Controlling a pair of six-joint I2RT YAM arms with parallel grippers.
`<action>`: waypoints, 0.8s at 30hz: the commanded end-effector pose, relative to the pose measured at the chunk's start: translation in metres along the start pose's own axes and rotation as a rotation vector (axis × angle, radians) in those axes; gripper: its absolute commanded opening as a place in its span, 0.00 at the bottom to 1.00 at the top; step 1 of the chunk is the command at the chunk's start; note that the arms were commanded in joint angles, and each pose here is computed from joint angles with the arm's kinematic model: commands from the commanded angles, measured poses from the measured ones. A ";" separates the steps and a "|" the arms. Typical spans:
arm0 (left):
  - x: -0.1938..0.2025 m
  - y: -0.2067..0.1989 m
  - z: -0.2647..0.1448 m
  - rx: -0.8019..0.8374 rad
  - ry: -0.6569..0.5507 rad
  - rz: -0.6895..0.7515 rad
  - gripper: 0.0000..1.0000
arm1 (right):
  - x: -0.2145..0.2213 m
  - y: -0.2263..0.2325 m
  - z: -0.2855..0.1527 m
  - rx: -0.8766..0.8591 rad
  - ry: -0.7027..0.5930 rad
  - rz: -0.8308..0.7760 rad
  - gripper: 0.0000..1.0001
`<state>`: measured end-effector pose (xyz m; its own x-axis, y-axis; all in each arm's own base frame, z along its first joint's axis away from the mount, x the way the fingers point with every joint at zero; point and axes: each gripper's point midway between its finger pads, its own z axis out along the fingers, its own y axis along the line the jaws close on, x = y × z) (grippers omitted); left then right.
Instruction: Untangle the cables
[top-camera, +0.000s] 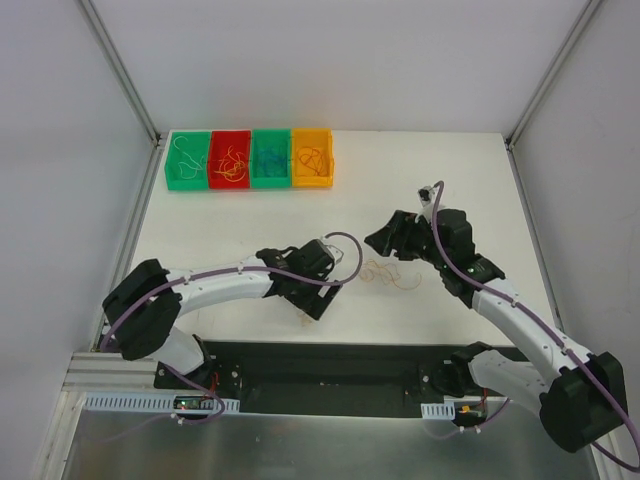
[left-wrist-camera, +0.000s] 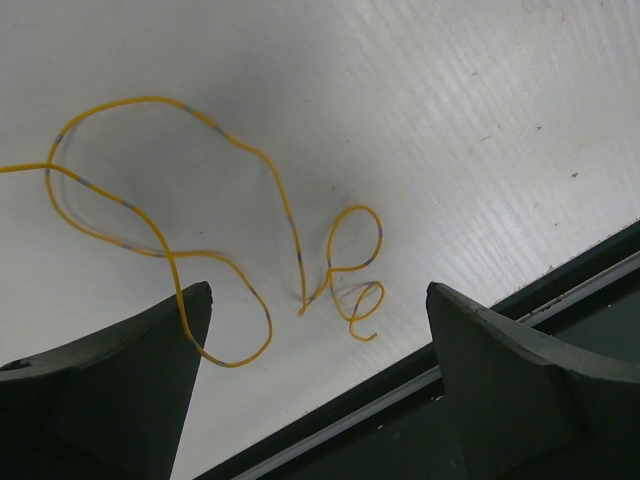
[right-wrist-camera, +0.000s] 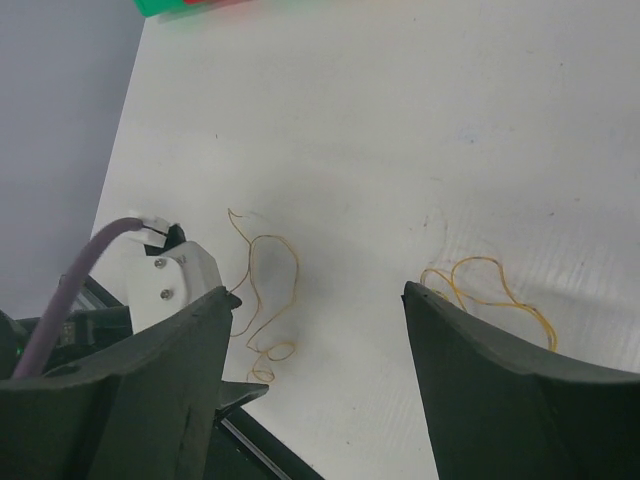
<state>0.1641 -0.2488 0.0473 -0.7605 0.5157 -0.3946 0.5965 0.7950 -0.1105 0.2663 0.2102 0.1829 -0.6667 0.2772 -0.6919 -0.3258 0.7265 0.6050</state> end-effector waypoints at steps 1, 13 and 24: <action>-0.003 -0.005 0.009 -0.032 0.036 0.078 0.86 | -0.008 0.007 -0.009 -0.029 -0.035 -0.017 0.72; 0.002 -0.003 0.027 -0.116 0.095 0.115 0.19 | -0.027 -0.002 -0.010 0.015 -0.091 -0.015 0.72; -0.073 0.059 -0.043 -0.072 -0.111 -0.002 0.00 | -0.162 -0.001 0.049 0.044 -0.403 0.123 0.69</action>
<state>0.1968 -0.2409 0.0506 -0.7278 0.5788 -0.3677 0.6203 0.7843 0.0067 0.3450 0.1962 0.1944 -0.6020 0.4433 -0.6641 -0.1674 0.7432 0.6478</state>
